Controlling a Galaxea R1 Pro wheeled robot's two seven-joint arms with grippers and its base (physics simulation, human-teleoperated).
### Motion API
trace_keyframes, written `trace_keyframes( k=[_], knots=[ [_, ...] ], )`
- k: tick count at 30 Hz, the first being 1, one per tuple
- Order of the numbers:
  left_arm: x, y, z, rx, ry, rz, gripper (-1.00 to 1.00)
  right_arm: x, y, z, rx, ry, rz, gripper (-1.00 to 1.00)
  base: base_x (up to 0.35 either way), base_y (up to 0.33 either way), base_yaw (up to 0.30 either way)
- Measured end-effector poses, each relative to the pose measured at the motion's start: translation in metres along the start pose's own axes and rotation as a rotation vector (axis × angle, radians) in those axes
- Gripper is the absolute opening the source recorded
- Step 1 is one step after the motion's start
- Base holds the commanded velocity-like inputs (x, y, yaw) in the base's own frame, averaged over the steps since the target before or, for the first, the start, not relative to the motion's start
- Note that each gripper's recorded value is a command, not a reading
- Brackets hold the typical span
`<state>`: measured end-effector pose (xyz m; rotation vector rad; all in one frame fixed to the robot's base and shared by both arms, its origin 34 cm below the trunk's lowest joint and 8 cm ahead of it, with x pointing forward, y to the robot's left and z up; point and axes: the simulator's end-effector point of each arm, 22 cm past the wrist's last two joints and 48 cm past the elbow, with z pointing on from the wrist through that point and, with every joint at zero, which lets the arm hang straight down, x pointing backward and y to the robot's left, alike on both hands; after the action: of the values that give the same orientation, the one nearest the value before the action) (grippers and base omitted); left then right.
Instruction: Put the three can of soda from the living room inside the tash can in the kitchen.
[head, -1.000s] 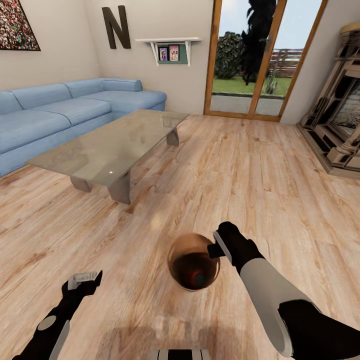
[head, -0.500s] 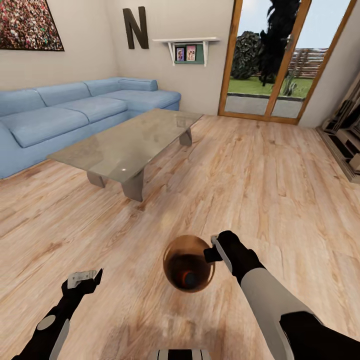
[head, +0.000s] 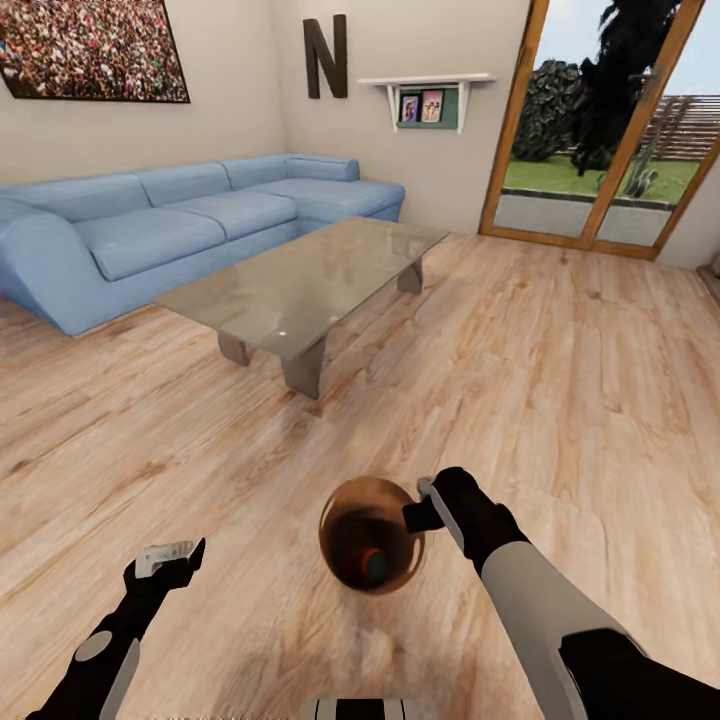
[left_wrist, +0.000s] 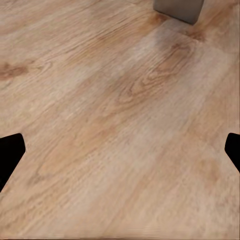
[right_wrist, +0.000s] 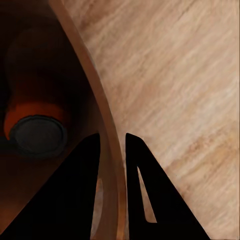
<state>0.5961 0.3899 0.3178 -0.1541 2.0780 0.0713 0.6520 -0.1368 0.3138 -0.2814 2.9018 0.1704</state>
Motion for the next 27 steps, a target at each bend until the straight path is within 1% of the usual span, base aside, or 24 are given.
trace_keyframes(
  k=[1, 2, 6, 10, 14, 18, 23, 27],
  knots=[
    [0.000, 0.000, 0.000, 0.000, 0.000, 0.000, 1.00, 0.000, 0.004, 0.000, -0.020, 0.000, 0.010, -1.00, 0.000, 0.000, 0.257],
    [0.000, 0.000, 0.000, 0.000, 0.000, 0.000, 1.00, 0.001, 0.006, 0.000, -0.029, 0.003, 0.007, -1.00, 0.000, 0.000, 0.257],
    [0.000, 0.000, 0.000, -0.001, 0.001, 0.001, 1.00, 0.002, 0.003, 0.000, -0.012, 0.008, -0.015, -1.00, 0.000, 0.000, 0.257],
    [0.001, 0.000, 0.000, -0.002, 0.001, 0.001, 1.00, 0.003, 0.009, 0.001, -0.039, 0.011, -0.003, -1.00, 0.000, 0.000, 0.257],
    [0.001, 0.000, 0.000, -0.002, 0.001, 0.000, 1.00, 0.004, 0.008, 0.001, -0.028, 0.013, -0.013, -1.00, 0.000, 0.000, 0.257],
    [0.001, 0.000, 0.000, -0.002, 0.001, 0.001, 1.00, 0.008, 0.011, 0.003, -0.037, 0.019, -0.012, -1.00, 0.000, 0.000, 0.257],
    [0.001, 0.000, 0.000, -0.002, 0.001, 0.001, 1.00, 0.010, 0.013, 0.004, -0.024, 0.024, -0.043, -1.00, 0.000, 0.000, 0.257],
    [0.001, 0.000, 0.000, 0.000, 0.002, 0.002, 1.00, 0.010, 0.015, 0.004, -0.031, 0.024, -0.041, -1.00, 0.070, 0.008, 0.257]
  ],
)
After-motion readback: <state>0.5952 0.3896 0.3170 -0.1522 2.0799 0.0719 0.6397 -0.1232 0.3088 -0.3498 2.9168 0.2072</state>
